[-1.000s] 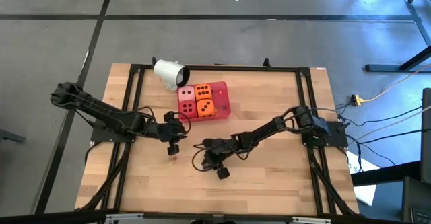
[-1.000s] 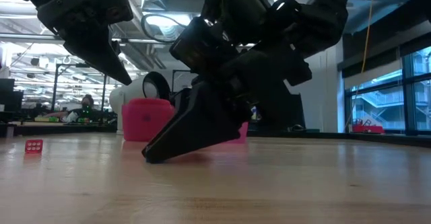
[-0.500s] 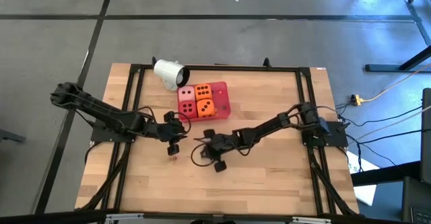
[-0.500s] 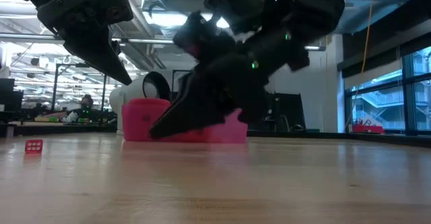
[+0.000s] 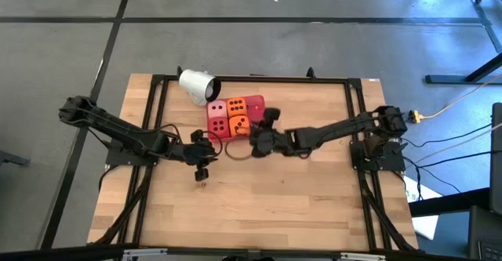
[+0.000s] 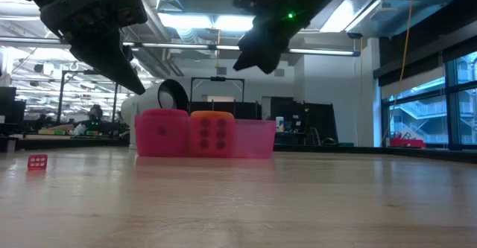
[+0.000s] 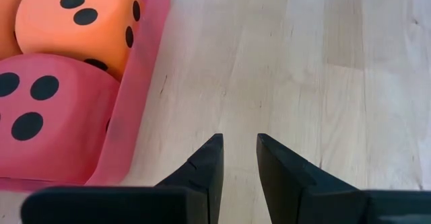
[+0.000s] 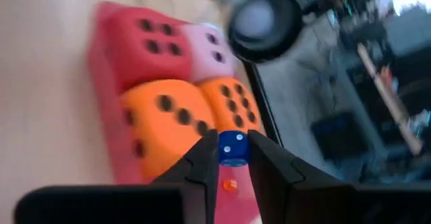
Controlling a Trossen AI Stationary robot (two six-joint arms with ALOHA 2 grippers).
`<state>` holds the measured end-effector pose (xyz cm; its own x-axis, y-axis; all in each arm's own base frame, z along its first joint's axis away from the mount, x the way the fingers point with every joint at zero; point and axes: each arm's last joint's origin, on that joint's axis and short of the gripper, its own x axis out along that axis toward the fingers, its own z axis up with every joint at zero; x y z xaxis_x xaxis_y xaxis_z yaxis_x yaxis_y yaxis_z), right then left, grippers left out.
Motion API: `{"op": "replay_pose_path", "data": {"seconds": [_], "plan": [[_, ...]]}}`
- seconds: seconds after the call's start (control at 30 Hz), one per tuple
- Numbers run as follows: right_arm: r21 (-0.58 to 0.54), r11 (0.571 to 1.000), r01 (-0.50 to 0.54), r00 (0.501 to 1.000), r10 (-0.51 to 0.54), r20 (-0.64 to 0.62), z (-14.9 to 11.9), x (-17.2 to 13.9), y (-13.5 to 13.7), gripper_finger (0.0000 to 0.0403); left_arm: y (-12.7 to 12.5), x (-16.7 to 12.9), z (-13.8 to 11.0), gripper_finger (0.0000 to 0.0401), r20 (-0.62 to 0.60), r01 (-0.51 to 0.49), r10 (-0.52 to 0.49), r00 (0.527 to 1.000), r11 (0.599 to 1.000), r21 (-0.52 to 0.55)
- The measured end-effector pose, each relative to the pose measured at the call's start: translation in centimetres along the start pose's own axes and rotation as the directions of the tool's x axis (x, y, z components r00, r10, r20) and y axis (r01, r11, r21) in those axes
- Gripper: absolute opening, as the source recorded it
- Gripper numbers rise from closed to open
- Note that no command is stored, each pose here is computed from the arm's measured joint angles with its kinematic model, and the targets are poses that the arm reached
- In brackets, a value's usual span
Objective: Pick & Place Dice
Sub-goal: Put the small the blue dice into the red bin
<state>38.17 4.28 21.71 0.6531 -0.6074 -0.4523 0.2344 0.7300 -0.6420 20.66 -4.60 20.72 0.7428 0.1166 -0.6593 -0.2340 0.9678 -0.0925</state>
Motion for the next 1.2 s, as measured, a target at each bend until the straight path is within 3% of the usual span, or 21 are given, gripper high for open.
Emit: {"op": "replay_pose_path", "data": {"seconds": [0.1,0.4,0.5,0.83,1.2], "plan": [[0.107,0.994,-0.011,0.998,0.017,-0.053,-0.7,0.9,-1.6,0.0085,0.0,0.0,0.0,0.0086,-0.001,0.003,-0.003,1.000,1.000,-0.001],[0.269,0.935,-0.231,0.942,0.284,-0.179,-4.4,6.2,-2.4,0.0053,0.0,0.0,0.0,0.0086,-0.003,0.010,-0.010,1.000,1.000,-0.001],[0.271,0.934,-0.231,0.933,0.292,-0.210,-5.2,7.2,-2.2,0.0068,0.0,0.0,0.0,0.0086,-0.004,0.012,-0.012,1.000,1.000,-0.001],[0.292,0.932,-0.215,0.930,0.287,-0.231,-5.6,7.7,-2.3,0.0173,0.0,0.0,0.0,0.0086,-0.004,0.012,-0.012,1.000,1.000,0.000],[0.289,0.933,-0.215,0.930,0.286,-0.230,-5.6,7.7,-2.3,0.0184,0.0,0.0,0.0,0.0086,-0.005,0.013,-0.013,1.000,1.000,0.000]]}}
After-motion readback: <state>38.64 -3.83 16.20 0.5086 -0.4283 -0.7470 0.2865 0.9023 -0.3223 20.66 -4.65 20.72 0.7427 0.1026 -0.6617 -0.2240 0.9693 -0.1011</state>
